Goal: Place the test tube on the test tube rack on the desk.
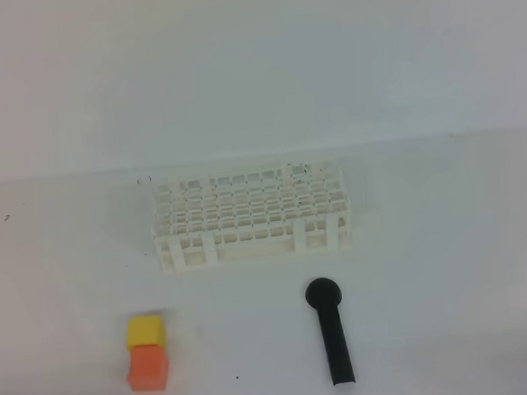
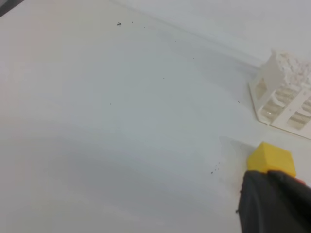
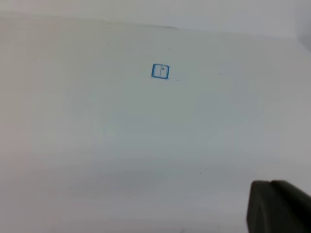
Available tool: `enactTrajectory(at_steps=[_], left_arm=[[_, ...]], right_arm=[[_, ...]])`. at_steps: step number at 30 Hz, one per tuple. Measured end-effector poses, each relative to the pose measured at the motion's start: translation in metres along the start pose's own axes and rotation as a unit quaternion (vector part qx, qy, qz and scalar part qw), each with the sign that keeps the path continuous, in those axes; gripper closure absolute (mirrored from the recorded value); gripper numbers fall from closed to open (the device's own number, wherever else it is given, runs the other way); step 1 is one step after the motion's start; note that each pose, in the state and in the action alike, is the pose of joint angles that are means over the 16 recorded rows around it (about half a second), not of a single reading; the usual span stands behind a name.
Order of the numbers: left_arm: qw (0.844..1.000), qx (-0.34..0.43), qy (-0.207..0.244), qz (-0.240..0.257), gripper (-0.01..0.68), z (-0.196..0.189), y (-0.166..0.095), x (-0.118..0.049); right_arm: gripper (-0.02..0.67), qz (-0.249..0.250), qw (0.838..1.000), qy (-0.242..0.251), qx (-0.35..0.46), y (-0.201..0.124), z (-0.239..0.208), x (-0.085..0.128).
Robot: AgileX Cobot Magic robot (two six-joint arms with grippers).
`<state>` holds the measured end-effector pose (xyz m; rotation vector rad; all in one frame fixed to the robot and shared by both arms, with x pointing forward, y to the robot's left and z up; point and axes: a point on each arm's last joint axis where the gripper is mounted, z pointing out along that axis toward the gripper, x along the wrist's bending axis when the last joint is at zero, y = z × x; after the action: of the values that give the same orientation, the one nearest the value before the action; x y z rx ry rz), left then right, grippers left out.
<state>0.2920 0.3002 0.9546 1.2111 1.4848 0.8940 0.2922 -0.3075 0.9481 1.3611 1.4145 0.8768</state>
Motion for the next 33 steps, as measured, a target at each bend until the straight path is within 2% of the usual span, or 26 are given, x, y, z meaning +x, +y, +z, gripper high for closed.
enactTrajectory(at_steps=[33], left_arm=[[1.000,0.000,0.000,0.000,0.666,-0.0001,0.0005,-0.0001]], right_arm=[[0.650,0.000,1.000,0.000,0.000,0.0000,0.0000,0.0000]])
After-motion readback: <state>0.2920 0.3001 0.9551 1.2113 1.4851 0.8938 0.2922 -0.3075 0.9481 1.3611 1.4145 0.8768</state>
